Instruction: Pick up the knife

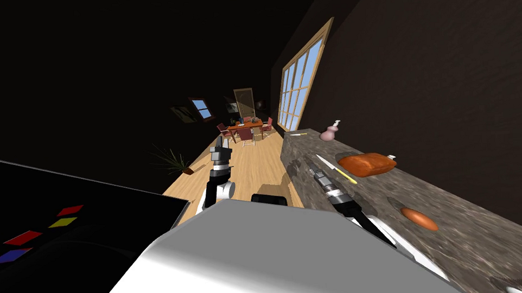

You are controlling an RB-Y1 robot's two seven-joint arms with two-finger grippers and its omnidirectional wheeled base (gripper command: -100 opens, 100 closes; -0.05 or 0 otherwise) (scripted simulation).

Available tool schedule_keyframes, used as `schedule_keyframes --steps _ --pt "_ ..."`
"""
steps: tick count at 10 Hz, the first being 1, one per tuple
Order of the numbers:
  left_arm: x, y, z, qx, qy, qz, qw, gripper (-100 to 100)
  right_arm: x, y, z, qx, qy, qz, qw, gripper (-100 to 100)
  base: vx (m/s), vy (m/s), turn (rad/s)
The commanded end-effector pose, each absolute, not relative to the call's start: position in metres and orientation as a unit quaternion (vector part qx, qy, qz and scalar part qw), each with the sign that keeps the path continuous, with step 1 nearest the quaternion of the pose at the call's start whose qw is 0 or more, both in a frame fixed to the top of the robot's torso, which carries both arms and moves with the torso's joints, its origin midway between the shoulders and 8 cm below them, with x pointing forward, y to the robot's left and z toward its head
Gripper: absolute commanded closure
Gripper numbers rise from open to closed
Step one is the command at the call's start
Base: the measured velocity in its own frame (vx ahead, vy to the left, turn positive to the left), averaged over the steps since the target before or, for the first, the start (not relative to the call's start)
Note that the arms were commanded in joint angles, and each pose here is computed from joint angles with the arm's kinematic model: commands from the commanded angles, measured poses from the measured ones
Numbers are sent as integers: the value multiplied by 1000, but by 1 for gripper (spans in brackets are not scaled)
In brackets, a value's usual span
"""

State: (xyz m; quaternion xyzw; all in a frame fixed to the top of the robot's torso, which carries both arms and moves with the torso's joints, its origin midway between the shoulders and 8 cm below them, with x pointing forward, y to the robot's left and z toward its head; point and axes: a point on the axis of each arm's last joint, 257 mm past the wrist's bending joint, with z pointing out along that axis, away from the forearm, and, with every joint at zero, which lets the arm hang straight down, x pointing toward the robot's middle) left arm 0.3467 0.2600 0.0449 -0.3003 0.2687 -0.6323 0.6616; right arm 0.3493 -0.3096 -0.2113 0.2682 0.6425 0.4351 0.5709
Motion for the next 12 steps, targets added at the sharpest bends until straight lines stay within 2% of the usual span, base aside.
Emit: schedule_keyframes --steps 1,12 --pt "347 260 45 -300 269 -632 662 0 344 -313 -220 260 659 422 565 -100 6 111 -8" --pt "347 260 45 -300 269 -632 662 0 292 -401 -309 169 809 261 498 -100 40 106 -19"
